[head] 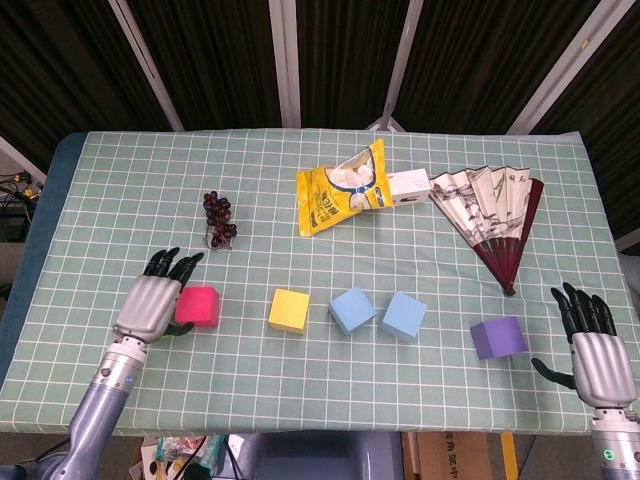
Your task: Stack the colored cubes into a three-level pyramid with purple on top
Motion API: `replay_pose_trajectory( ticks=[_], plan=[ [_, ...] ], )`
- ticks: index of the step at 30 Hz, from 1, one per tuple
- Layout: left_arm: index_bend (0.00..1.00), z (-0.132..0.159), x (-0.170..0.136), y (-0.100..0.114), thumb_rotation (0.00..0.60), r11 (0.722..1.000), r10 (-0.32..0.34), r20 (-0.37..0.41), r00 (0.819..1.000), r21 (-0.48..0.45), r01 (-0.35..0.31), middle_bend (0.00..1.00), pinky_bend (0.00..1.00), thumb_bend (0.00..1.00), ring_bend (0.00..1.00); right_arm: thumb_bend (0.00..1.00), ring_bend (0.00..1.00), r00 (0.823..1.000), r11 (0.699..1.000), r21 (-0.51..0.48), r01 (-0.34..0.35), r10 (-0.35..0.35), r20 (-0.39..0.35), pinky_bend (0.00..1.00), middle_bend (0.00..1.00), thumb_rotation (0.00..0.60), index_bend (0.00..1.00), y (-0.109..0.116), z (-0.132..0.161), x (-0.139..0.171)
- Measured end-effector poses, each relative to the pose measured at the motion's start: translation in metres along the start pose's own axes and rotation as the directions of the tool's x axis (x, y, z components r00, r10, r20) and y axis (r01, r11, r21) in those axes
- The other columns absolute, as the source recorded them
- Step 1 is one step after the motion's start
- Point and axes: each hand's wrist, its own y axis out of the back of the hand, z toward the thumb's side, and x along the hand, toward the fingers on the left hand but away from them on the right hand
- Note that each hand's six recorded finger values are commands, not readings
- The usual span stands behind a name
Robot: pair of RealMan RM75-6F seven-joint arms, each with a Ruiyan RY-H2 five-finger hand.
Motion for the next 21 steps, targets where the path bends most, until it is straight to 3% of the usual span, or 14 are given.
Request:
replay_pose_trajectory(
  ticks=[10, 21],
  plan=[
    [0.0, 0.06, 0.031, -0.013, 0.6, 0.998, -0.063, 0.093, 0.994, 0.02, 0.062, 0.15, 0.0, 0.13, 0.0, 0.14, 0.0, 1.0, 1.0, -0.016, -0.001, 0.001, 0.024, 0.0, 0.0, 0.6, 0.0, 0.001, -0.004, -0.002],
    [0.0, 0.099, 0.05, -0.029, 0.6, 0.994, -0.102, 0.13, 0.986, 0.061, 0.095, 0.18, 0.0, 0.13, 0.0, 0.14, 0.0, 0.999, 0.999, -0.034, -0.002, 0.004, 0.035, 0.0, 0.0, 0.6, 0.0, 0.002, -0.006, -0.002]
  ],
)
